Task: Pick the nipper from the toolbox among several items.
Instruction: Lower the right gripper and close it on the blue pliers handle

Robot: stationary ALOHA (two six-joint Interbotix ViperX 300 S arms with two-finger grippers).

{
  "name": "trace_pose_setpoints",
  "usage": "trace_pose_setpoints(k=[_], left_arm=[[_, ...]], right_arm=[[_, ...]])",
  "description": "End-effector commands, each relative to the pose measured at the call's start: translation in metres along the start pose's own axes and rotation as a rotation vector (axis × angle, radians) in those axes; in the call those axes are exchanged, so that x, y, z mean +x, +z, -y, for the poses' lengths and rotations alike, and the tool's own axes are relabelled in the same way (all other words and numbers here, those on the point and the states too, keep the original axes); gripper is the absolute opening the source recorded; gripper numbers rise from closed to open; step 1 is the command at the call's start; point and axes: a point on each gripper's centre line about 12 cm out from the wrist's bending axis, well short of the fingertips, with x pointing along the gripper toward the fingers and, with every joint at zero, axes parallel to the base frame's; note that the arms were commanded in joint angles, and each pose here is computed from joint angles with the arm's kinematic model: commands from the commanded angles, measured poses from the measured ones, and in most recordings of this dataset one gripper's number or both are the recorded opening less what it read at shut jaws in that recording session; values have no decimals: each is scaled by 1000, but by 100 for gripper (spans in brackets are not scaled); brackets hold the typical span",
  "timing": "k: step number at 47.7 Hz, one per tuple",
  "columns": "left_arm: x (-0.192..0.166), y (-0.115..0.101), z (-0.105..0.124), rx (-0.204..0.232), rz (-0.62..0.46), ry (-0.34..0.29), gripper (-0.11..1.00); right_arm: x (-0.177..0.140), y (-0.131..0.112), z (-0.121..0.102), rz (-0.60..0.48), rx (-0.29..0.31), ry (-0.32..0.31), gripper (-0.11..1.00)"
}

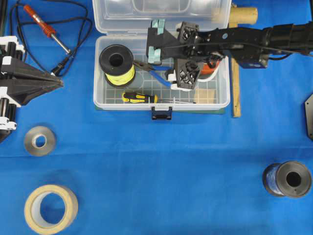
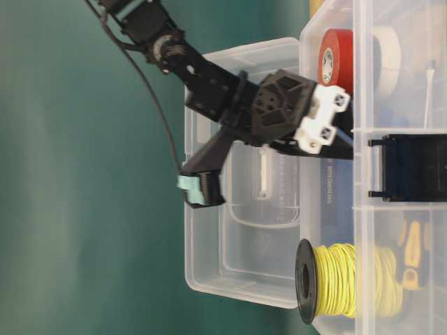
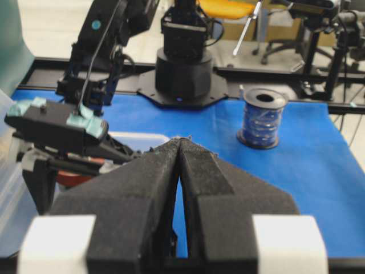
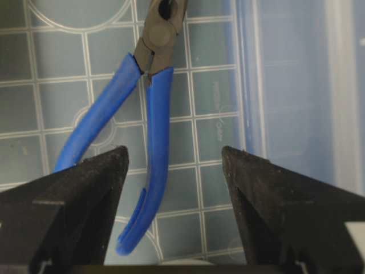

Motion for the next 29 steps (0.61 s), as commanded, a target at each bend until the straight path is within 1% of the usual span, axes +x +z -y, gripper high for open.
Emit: trace_pose_setpoints(k=[1,5,7,10,14,16,24,29], left_arm=[[2,2,-1,-3,6,3,0],[2,2,-1,-3,5,3,0],[2,2,-1,-3,5,3,0],[2,2,-1,-4,5,3,0],[2,2,-1,-4,5,3,0],[2,3,-1,-4,6,3,0],[2,2,-1,-4,3,5,0],[1,3,-1,-4,6,5,0]], right_arm=[[-2,10,2,37,8,-2,65],[2,10,2,40,6,-2,61],[4,9,2,38,4,-2,57],[5,8,2,32,0,-2,44],[5,8,2,32,0,-2,22],[5,9,2,34,1,-2,14],[-2,11,2,37,-1,-3,13],[-18,20,3,75,6,-5,13]])
